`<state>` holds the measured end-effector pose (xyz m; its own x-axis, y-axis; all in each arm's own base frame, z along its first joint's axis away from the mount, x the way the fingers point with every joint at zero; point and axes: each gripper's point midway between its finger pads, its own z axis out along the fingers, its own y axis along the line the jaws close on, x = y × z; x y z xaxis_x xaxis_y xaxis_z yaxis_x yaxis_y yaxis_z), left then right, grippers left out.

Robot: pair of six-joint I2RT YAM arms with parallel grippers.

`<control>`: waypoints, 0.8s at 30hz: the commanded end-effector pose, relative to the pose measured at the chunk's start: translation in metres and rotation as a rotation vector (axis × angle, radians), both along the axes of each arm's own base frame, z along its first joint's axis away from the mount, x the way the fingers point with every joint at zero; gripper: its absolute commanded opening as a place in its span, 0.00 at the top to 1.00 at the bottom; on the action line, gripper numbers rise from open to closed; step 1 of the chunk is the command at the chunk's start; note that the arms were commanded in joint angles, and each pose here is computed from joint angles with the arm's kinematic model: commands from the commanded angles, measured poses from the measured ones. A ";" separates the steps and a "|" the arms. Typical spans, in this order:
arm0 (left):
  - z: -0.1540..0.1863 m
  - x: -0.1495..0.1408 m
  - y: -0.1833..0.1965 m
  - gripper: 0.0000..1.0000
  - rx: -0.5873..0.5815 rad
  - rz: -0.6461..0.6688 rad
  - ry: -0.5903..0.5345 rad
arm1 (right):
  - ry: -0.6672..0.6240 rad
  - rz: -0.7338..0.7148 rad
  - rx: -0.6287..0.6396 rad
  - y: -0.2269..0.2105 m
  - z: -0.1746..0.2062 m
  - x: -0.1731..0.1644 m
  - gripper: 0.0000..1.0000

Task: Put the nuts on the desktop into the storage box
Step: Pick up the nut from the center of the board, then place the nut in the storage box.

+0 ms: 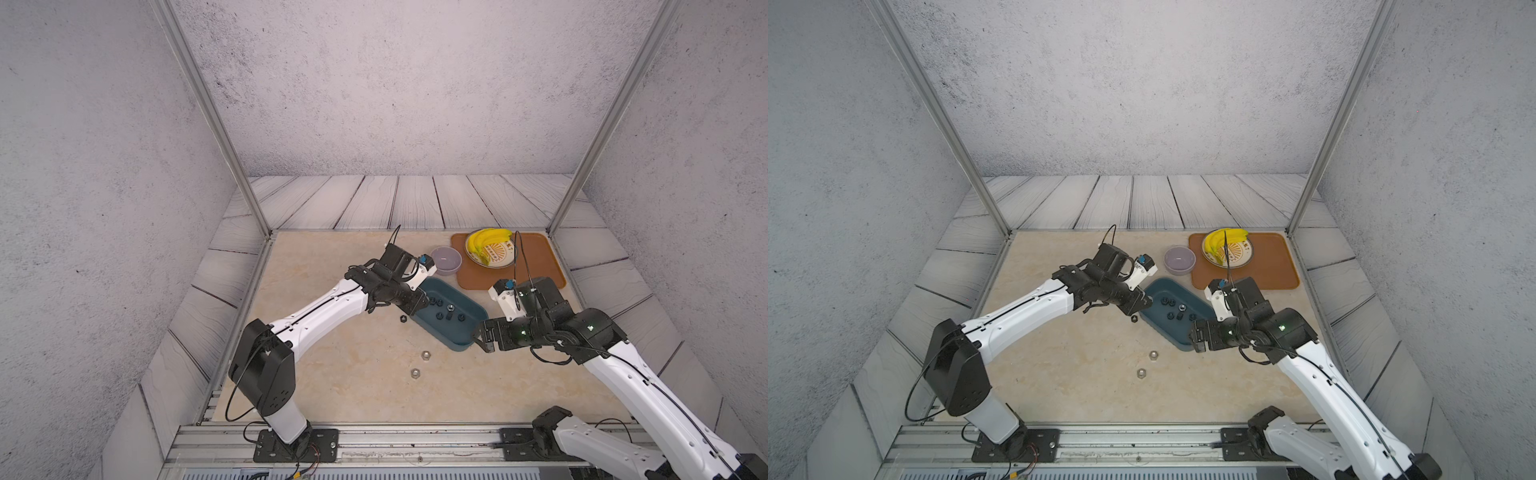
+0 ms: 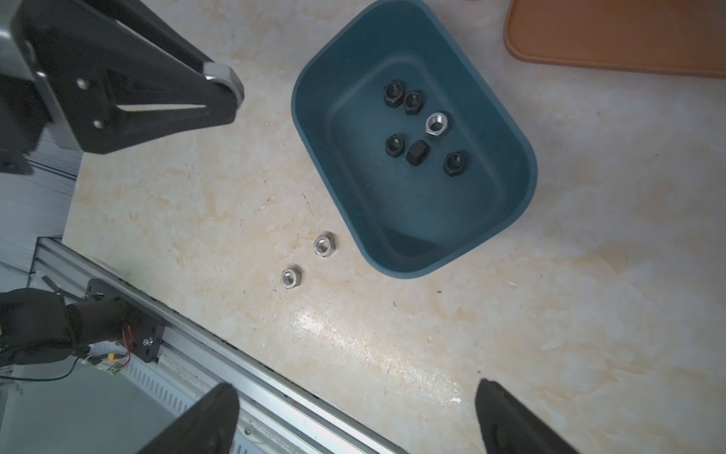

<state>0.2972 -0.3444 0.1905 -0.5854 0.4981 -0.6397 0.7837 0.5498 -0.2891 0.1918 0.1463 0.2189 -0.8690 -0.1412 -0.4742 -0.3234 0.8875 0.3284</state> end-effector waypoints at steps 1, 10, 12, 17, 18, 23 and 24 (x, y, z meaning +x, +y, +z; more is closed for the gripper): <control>-0.004 0.008 -0.019 0.91 -0.052 -0.014 0.042 | -0.027 -0.035 -0.030 -0.005 0.001 0.007 0.01; -0.042 0.024 -0.051 0.92 -0.099 0.019 0.171 | -0.049 -0.128 -0.110 -0.024 -0.008 0.015 0.01; -0.049 0.023 -0.060 0.91 -0.116 0.010 0.204 | -0.045 -0.137 -0.121 -0.026 -0.012 0.016 0.01; -0.068 0.020 -0.075 0.92 -0.128 0.002 0.249 | -0.032 -0.142 -0.114 -0.024 -0.018 0.017 0.01; -0.071 0.019 -0.079 0.92 -0.131 -0.001 0.256 | -0.030 -0.142 -0.110 -0.023 -0.019 0.017 0.01; -0.082 0.013 -0.095 0.92 -0.145 -0.022 0.288 | -0.023 -0.140 -0.111 -0.022 -0.022 0.019 0.01; -0.083 0.012 -0.097 0.91 -0.144 -0.023 0.295 | -0.020 -0.139 -0.111 -0.022 -0.023 0.018 0.01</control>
<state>0.3077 -0.4259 0.0973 -0.7510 0.4467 -0.4864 0.6604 0.5099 -0.5513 0.2081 0.1255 0.1973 -0.8753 -0.0807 -0.4769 -0.2109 0.9510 0.2262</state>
